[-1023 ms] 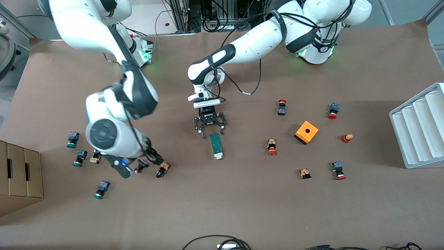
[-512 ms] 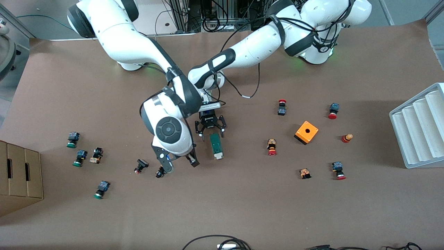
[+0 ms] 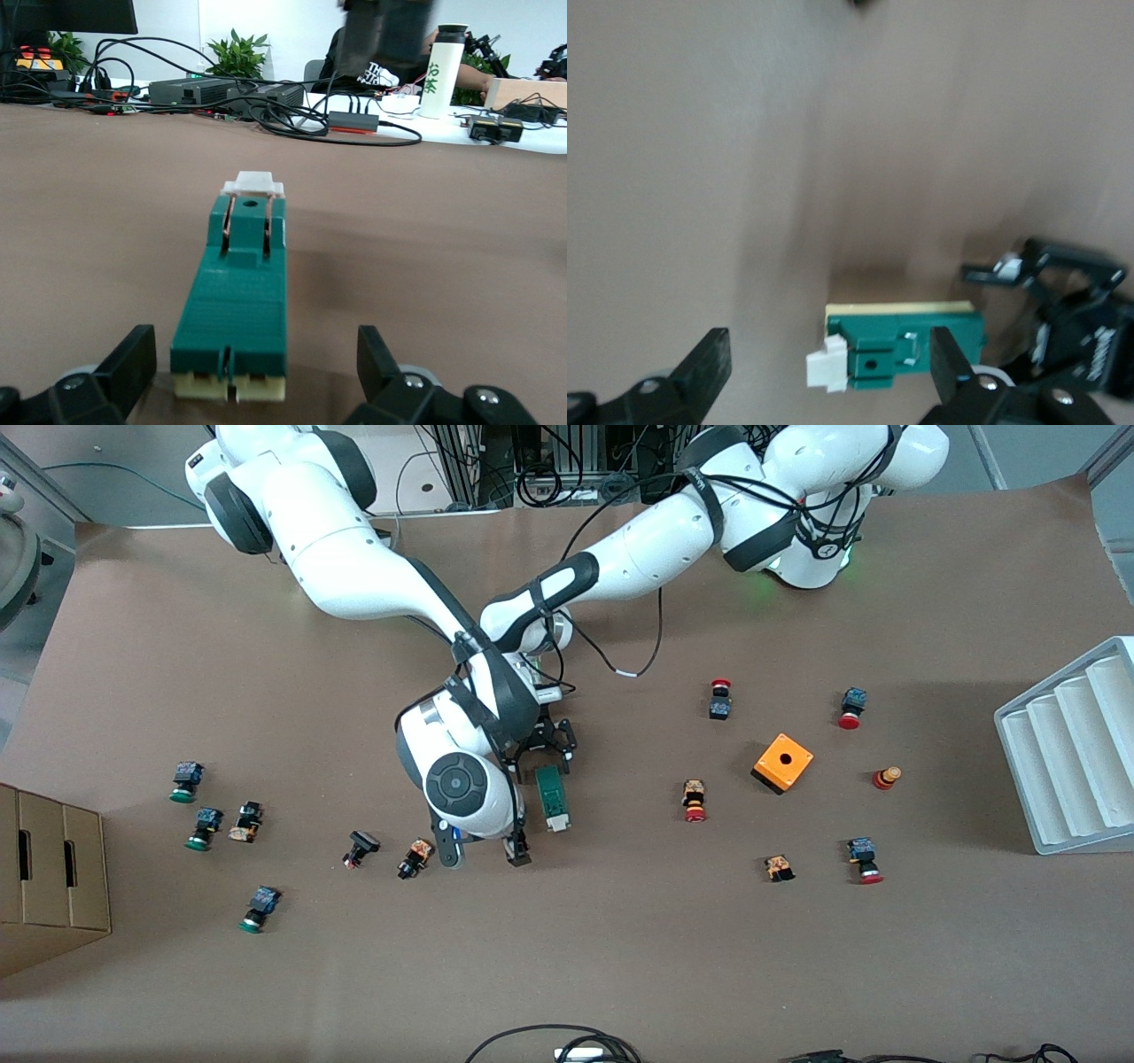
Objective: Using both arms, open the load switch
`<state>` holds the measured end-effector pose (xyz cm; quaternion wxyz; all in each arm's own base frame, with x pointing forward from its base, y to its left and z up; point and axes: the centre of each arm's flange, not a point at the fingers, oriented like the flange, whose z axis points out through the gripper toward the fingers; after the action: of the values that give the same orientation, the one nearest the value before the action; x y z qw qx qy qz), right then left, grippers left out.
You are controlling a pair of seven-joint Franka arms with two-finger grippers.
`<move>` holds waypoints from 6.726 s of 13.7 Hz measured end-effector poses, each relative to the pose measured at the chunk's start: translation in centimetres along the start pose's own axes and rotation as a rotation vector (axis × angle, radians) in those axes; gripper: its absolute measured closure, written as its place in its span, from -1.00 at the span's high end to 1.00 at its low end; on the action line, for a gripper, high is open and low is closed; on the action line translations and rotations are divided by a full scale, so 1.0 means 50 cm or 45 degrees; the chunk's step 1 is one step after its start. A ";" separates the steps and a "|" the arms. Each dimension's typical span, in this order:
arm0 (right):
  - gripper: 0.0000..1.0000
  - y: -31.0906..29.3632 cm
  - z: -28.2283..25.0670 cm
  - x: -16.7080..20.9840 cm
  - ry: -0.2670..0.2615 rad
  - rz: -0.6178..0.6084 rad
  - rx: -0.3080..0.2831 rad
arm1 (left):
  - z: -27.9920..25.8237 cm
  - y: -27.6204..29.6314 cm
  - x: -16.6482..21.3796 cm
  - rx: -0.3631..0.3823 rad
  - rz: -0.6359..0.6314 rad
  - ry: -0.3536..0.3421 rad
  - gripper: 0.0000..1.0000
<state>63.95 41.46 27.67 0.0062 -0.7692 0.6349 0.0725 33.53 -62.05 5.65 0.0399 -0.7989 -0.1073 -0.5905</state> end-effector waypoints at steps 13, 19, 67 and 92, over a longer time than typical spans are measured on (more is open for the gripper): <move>0.46 0.003 0.087 -0.098 -0.075 0.143 0.055 | -0.006 0.001 -0.001 0.013 0.029 0.028 0.84; 0.23 -0.003 0.107 -0.092 -0.061 0.150 0.060 | -0.003 0.000 -0.001 0.015 0.031 0.030 0.52; -0.04 -0.005 0.127 -0.077 -0.064 0.214 0.003 | -0.001 -0.005 -0.003 0.035 0.035 0.030 0.00; -0.36 -0.004 0.127 -0.079 -0.098 0.351 0.002 | -0.001 -0.005 -0.004 0.035 0.038 0.031 0.00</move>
<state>62.77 45.99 21.83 0.0212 -0.6714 0.7338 0.1015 33.35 -61.84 5.44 0.0610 -0.7925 -0.1030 -0.5980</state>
